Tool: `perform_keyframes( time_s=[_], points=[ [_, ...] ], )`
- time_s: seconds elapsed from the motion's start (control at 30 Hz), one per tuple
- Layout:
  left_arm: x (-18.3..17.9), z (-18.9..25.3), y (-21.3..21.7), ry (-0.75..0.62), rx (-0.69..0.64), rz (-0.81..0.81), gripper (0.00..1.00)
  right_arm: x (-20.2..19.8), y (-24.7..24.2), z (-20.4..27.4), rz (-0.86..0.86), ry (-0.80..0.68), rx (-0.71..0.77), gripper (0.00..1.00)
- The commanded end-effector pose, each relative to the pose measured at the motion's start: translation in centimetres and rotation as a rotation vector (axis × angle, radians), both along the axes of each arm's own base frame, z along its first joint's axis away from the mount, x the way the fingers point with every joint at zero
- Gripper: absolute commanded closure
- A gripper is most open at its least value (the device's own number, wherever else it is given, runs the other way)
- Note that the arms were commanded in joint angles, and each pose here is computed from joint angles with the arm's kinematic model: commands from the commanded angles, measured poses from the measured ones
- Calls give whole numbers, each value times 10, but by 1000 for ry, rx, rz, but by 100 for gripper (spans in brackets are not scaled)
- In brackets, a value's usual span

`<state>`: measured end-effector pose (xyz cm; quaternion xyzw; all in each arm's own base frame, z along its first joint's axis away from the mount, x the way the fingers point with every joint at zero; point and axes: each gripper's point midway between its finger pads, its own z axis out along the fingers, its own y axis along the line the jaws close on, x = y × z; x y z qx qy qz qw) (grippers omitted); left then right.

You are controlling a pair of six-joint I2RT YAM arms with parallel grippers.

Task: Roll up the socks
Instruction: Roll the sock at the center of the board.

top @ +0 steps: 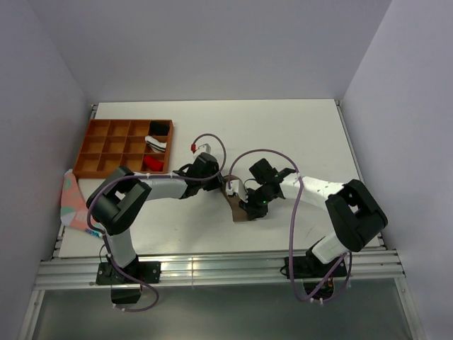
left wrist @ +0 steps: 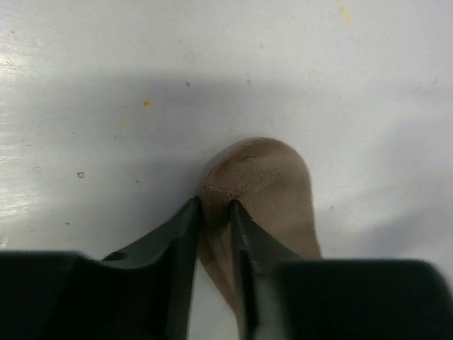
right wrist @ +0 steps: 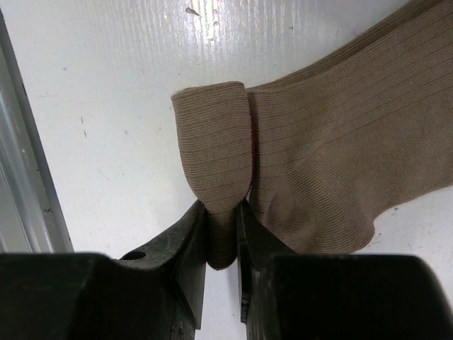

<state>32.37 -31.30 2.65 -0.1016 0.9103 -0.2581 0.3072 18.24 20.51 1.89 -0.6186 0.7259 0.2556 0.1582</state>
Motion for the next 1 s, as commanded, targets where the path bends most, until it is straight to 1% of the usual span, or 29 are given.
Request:
perform_keyframes(
  time_s=[0.0,0.07,0.1,0.17,0.2,0.47,0.6,0.9,0.97],
  points=[
    [-19,-34,12,90,89,-39,73,-11,-13,-9,-4,61,-66,92],
    [-20,-40,15,105,104,-32,81,-12,-13,-8,-1,71,-68,93],
    [-19,-40,15,102,102,-29,88,-13,-13,-9,-1,82,-68,93],
    [-21,-41,21,102,98,-8,97,-14,-13,-8,5,100,-73,92],
    [-21,-40,23,100,92,0,99,-15,-13,-9,8,110,-78,93],
    [-19,-30,64,81,53,109,100,-11,-3,8,23,187,-62,92],
    [-17,-22,83,65,49,147,100,-11,6,11,42,282,-68,92],
    [-28,-27,89,64,12,158,100,5,24,17,53,417,-97,90],
    [-28,-25,89,54,-2,159,100,2,24,13,50,462,-115,90]
  ],
)
